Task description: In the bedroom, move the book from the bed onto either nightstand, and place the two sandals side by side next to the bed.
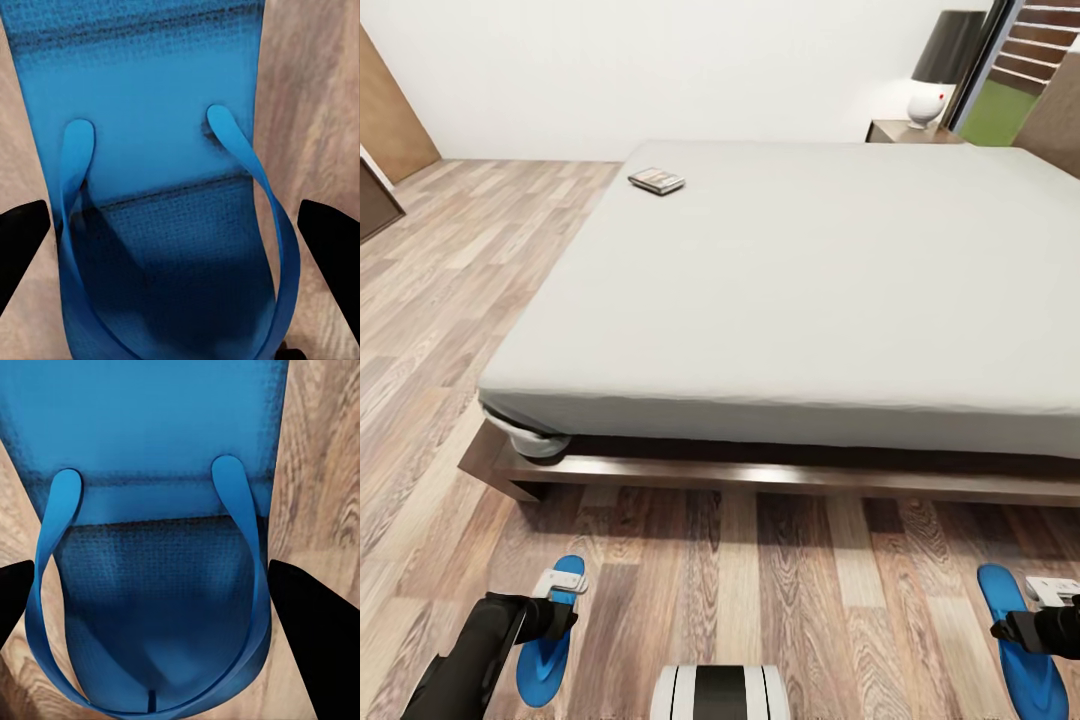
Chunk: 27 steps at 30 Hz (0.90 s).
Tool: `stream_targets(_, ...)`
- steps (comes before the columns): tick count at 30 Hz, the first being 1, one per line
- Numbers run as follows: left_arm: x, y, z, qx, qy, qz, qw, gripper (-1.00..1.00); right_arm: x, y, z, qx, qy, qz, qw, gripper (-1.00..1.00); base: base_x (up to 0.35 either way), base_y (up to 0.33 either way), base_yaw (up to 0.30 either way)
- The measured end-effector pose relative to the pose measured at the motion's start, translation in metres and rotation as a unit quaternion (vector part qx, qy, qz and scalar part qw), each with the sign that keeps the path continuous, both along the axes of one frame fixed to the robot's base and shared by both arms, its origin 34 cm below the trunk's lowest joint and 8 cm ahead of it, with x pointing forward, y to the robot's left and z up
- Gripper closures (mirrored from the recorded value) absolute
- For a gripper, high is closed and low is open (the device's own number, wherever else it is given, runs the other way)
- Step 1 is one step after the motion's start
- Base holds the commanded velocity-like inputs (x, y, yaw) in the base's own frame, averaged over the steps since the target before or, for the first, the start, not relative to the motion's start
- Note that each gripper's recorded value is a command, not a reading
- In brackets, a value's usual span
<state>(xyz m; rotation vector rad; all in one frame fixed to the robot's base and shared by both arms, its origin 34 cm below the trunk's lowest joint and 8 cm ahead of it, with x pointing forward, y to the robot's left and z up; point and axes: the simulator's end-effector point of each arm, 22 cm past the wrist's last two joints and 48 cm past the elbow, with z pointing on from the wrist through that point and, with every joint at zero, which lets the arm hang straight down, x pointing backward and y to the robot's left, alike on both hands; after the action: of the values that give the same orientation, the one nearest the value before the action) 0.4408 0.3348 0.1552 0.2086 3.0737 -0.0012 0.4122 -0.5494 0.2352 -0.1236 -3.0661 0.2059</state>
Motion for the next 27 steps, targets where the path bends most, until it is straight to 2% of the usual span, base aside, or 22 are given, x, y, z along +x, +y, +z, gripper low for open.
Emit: stream_targets(27,-0.039,0.0,-0.04,0.0,0.054,-0.001,0.9986,1.0,-0.029,0.006,-0.04,0.004,0.051,0.003,0.9987,1.0,0.0,0.0,0.0)
